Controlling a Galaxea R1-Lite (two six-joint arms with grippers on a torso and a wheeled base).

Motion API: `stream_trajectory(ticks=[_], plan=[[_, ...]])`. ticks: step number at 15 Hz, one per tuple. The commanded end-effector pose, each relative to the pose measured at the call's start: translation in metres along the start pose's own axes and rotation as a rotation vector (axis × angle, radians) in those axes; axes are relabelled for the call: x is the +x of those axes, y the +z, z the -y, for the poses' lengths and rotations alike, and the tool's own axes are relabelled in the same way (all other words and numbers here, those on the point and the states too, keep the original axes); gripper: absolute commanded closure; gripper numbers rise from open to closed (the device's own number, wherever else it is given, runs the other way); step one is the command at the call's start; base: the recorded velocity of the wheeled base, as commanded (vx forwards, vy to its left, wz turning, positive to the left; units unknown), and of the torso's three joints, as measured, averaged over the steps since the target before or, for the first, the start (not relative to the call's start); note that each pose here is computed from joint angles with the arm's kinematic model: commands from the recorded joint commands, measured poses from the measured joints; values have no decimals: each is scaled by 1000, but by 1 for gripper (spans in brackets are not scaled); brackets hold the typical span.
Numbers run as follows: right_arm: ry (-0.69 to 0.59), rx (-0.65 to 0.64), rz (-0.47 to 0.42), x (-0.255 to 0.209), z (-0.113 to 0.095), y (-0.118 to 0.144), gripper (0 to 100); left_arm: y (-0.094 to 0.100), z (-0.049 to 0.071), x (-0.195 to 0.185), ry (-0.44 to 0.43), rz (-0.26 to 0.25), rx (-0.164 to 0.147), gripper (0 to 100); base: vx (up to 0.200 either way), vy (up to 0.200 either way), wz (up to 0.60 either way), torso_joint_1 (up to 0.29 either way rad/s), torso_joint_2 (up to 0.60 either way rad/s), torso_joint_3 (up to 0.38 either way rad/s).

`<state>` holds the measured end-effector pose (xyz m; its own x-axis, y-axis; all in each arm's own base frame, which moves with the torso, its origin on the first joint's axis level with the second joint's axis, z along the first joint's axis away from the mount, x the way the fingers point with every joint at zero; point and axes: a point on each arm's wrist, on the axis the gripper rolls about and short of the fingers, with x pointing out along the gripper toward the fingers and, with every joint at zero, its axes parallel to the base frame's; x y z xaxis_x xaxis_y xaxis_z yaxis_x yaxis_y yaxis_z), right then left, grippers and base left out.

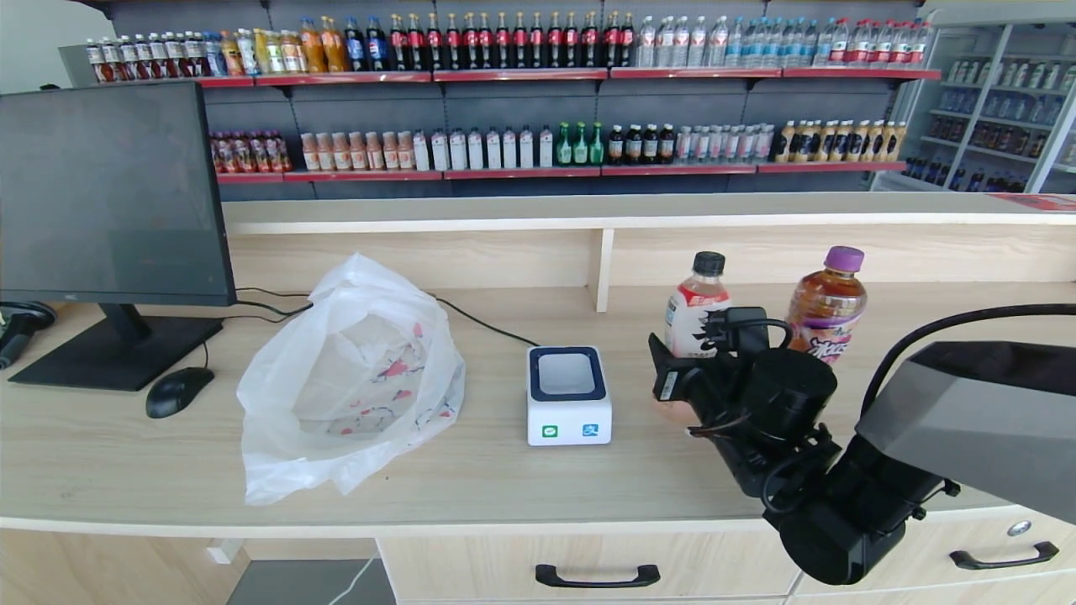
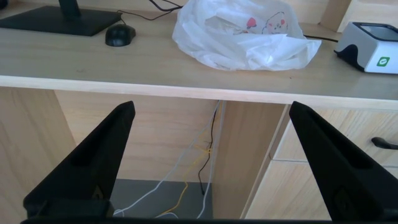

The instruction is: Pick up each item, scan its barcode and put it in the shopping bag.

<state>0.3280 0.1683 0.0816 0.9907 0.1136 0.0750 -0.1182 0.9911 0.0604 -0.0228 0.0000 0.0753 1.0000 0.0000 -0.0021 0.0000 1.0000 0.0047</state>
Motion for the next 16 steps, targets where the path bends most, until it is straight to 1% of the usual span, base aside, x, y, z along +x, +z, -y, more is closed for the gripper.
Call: stream_trajectory(ticks=[1, 7, 16], plan=[[1, 3, 6, 0, -1, 1, 100, 0, 0, 0, 0, 1, 0, 0, 0, 0, 0, 0, 0, 0], [2, 20, 22, -2, 0, 8, 100, 0, 0, 0, 0, 1, 0, 0, 0, 0, 0, 0, 0, 0], [6, 48, 76, -11, 2, 34, 100, 0, 0, 0, 0, 1, 0, 0, 0, 0, 0, 0, 0, 0]])
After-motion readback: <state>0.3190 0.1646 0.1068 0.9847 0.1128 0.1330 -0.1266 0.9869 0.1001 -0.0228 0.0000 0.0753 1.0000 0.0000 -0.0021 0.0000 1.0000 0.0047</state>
